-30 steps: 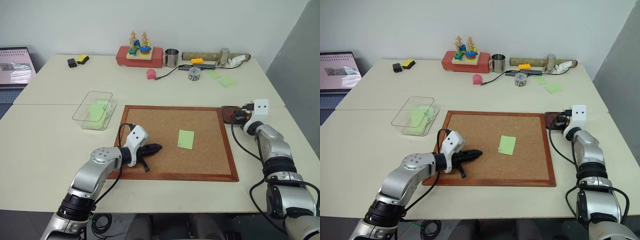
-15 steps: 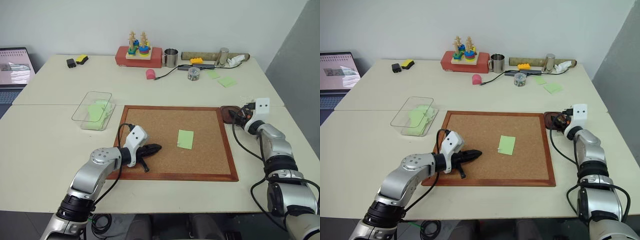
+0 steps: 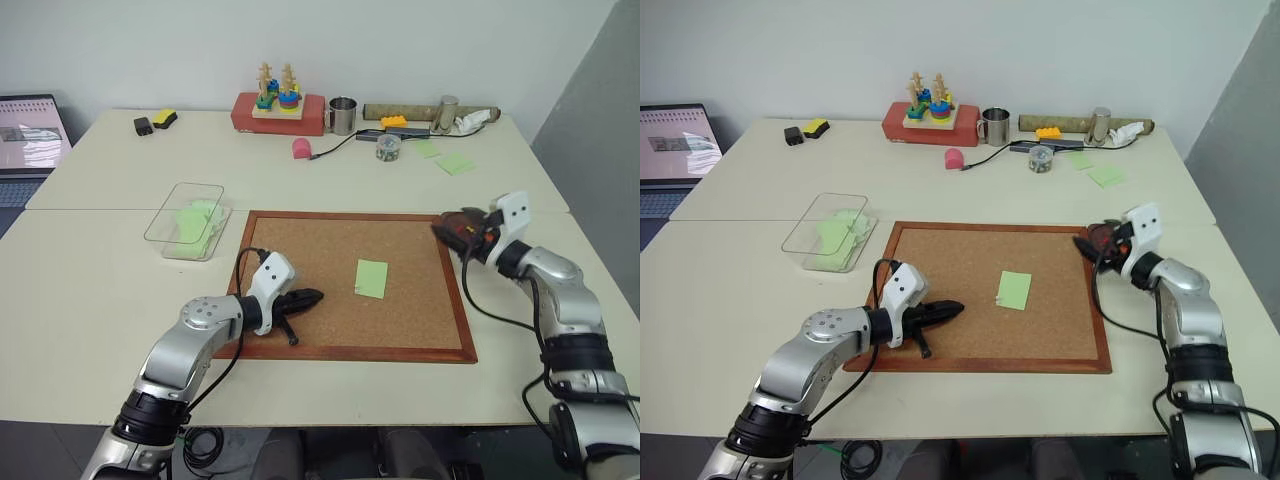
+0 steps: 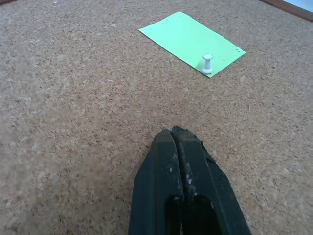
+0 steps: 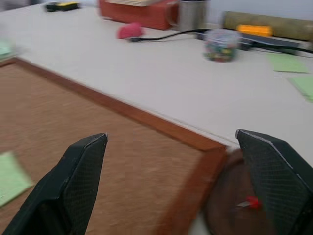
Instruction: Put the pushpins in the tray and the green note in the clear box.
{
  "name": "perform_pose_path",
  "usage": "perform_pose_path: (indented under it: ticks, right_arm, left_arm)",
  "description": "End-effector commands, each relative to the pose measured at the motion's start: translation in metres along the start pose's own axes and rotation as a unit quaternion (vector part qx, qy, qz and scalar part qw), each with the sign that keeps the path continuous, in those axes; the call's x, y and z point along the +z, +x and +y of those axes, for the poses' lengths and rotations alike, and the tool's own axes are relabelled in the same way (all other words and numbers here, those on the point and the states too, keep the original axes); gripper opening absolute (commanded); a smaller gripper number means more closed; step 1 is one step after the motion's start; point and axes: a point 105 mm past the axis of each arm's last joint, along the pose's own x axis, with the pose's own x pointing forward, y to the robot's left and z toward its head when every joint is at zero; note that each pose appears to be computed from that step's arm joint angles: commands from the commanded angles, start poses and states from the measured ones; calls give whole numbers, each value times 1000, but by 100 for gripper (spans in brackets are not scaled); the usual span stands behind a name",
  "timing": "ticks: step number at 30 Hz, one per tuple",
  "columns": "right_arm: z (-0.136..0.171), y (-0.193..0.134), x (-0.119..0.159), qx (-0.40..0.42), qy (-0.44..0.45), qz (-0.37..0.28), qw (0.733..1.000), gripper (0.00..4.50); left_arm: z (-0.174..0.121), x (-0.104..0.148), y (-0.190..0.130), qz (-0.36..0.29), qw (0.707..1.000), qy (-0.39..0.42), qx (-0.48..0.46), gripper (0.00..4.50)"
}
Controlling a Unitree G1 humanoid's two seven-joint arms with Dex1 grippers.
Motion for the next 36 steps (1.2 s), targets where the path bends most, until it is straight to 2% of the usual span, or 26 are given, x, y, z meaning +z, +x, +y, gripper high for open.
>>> perform_pose_path:
  ticks: [1, 8, 15, 24, 31, 36]
  right_arm:
    - [48, 10, 15, 96, -3, -19, 995, 442]
    - [89, 39, 4, 133, 11, -22, 991, 442]
    - [104, 50, -11, 144, 15, -5, 989, 442]
    - [112, 56, -22, 156, 13, 8, 988, 279]
    - [115, 55, -35, 161, 6, 36, 986, 124]
    - [110, 55, -34, 152, 5, 36, 988, 26]
  left_arm:
    - [-4, -6, 1, 14, 1000, -2, -10, 0]
    - [-4, -5, 2, 14, 1000, 0, -11, 0]
    - [-3, -5, -1, 16, 1000, 0, -6, 0]
    - [-2, -5, -2, 16, 1000, -1, -2, 0]
    - [-2, -4, -1, 15, 1000, -2, -2, 0]
    - [-2, -4, 0, 14, 1000, -2, -2, 0]
